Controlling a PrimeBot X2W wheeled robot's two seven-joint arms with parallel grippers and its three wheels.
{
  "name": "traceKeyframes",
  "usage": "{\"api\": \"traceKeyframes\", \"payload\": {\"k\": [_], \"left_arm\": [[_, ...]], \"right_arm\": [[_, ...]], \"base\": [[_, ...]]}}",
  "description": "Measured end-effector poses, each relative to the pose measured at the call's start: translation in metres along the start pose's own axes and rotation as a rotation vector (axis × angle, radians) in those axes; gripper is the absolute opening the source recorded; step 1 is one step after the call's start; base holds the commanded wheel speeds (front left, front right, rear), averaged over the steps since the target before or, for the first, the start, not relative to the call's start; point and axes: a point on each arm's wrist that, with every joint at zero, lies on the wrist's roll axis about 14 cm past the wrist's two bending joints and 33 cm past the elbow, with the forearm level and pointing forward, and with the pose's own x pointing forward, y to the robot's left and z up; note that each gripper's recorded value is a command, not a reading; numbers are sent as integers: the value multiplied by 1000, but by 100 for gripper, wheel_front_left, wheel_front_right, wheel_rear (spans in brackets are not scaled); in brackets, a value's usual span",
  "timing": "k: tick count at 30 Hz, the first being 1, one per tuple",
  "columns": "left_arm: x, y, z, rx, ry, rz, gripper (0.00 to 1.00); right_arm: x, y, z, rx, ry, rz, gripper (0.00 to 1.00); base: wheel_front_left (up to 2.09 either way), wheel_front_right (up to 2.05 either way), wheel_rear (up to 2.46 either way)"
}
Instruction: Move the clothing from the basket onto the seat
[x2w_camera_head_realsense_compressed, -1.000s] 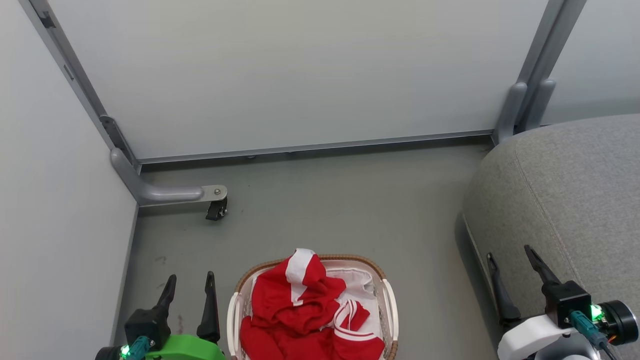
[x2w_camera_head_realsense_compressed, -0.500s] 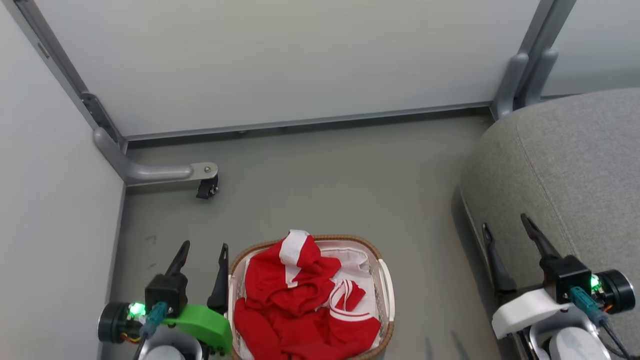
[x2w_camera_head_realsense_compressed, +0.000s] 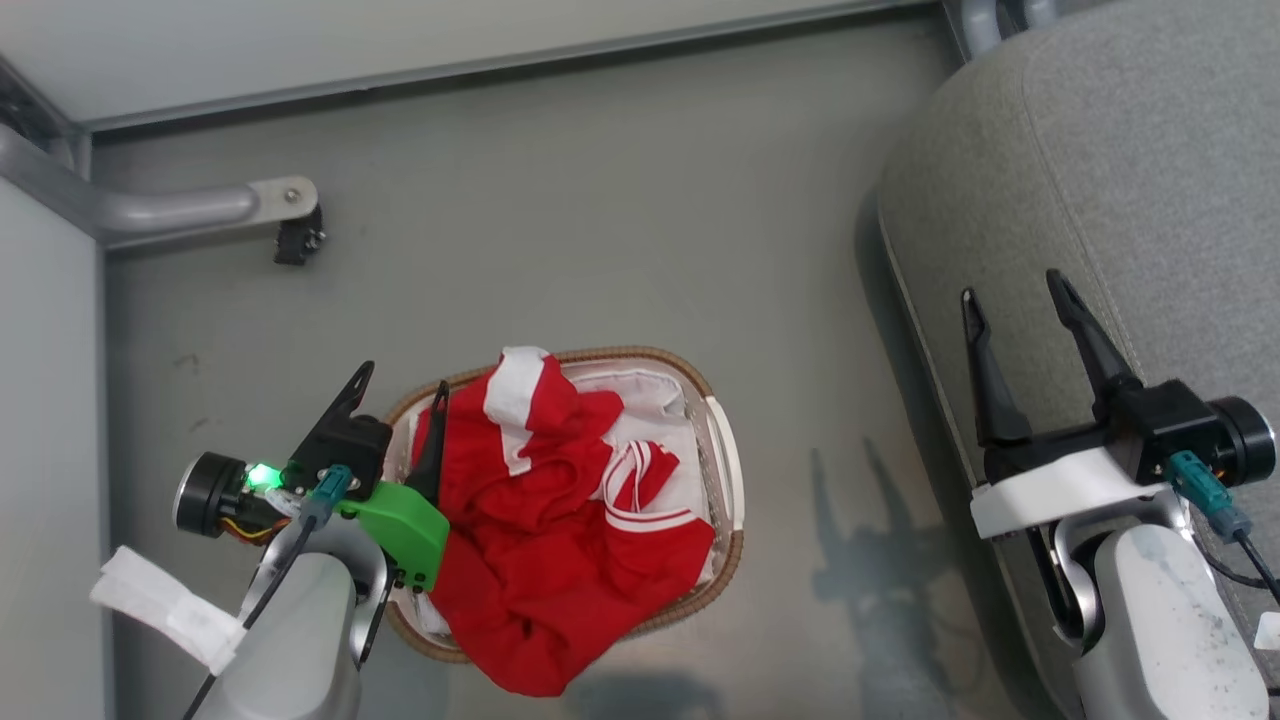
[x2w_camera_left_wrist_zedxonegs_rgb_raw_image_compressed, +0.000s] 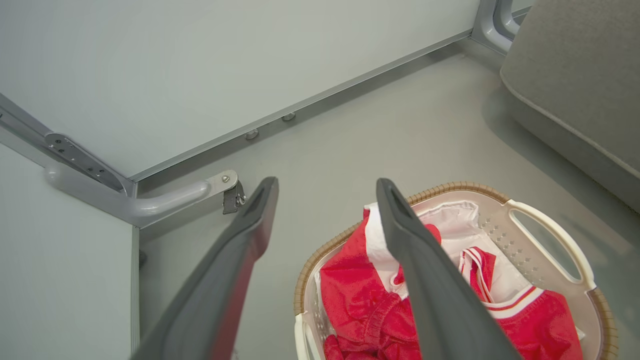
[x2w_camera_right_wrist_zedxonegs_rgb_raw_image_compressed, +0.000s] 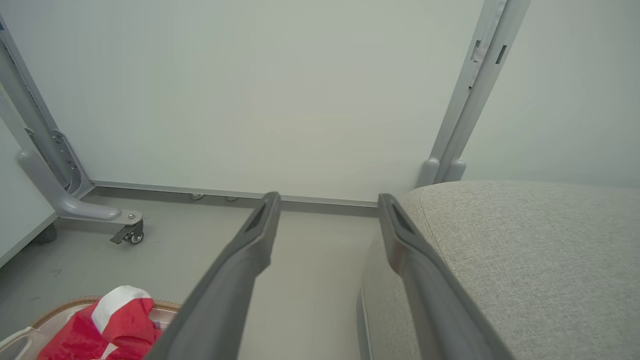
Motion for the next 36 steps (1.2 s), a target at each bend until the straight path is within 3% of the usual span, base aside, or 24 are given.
{"api": "traceKeyframes", "payload": {"k": [8, 17, 24, 36], "left_arm": [[35, -46, -86, 24, 251, -192, 100], [51, -94, -152, 35, 428, -385, 100], [68, -100, -186, 60, 506, -443, 100], [72, -92, -229, 81, 637, -439, 100]], "right_arm": [[17, -17, -40, 7, 81, -39, 100], [23, -35, -78, 6, 157, -79, 100], [23, -44, -102, -3, 212, -97, 100], [23, -47, -124, 2, 260, -101, 100]], "base": [[0, 0, 0], [0, 0, 0], [0, 0, 0], [0, 0, 0]]}}
